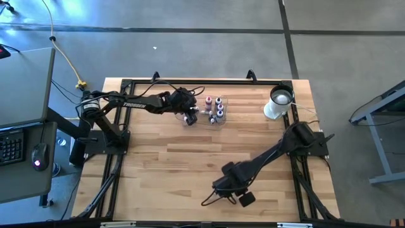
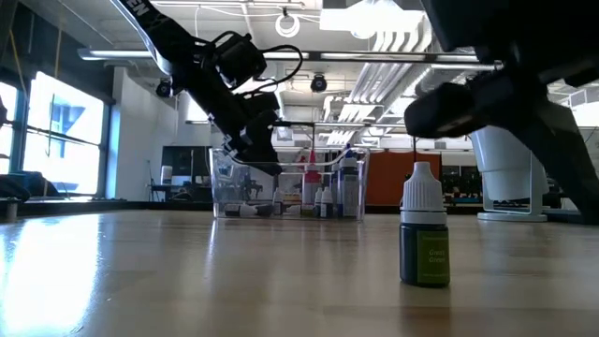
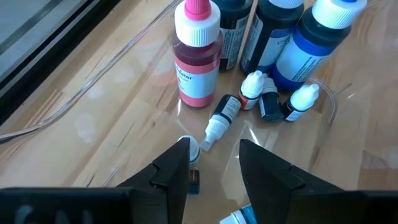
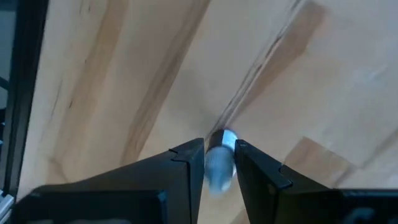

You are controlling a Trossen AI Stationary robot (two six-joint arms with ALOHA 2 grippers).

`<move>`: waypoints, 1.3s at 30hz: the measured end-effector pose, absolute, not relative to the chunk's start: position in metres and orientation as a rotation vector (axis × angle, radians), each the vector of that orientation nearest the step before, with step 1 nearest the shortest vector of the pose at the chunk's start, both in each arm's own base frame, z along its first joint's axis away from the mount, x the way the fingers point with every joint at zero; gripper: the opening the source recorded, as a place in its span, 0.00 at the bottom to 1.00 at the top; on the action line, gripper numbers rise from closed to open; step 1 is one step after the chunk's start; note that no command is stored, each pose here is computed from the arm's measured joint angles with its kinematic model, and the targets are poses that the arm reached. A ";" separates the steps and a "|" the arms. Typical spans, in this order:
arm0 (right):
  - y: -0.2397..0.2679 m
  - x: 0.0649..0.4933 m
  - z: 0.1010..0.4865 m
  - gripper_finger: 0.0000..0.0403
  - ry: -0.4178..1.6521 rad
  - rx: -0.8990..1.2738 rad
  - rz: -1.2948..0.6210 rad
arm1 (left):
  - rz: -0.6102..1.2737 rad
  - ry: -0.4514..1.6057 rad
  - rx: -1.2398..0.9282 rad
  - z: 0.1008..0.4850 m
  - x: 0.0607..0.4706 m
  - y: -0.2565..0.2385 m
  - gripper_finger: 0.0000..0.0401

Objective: Pick & Place food coloring
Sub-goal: Put the small red food coloring bottle into the transparent bin

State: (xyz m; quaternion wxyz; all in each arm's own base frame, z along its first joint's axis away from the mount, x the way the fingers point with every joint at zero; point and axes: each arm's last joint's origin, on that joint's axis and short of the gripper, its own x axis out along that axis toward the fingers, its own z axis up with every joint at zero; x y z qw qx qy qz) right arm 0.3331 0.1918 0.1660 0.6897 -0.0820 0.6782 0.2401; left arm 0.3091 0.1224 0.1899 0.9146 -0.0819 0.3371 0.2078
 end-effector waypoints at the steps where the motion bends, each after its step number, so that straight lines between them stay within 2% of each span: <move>1: 0.193 0.333 0.164 0.21 1.526 -0.186 0.535 | 0.428 0.694 -0.169 0.190 0.309 0.122 0.34; 12: 0.192 0.334 0.146 0.22 1.594 -0.187 0.382 | 0.427 0.693 -0.168 0.190 0.309 0.122 0.34; 23: 0.189 0.324 0.147 0.40 1.720 -0.135 0.381 | 0.426 0.692 -0.169 0.190 0.309 0.122 0.34; 28: 0.188 0.325 0.147 0.45 1.700 -0.164 0.363 | 0.426 0.691 -0.169 0.190 0.309 0.122 0.34; 33: 0.190 0.327 0.147 0.44 1.673 -0.152 0.381 | 0.426 0.691 -0.169 0.190 0.309 0.122 0.34; 39: 0.190 0.327 0.147 0.34 1.675 -0.158 0.407 | 0.426 0.691 -0.169 0.190 0.309 0.122 0.34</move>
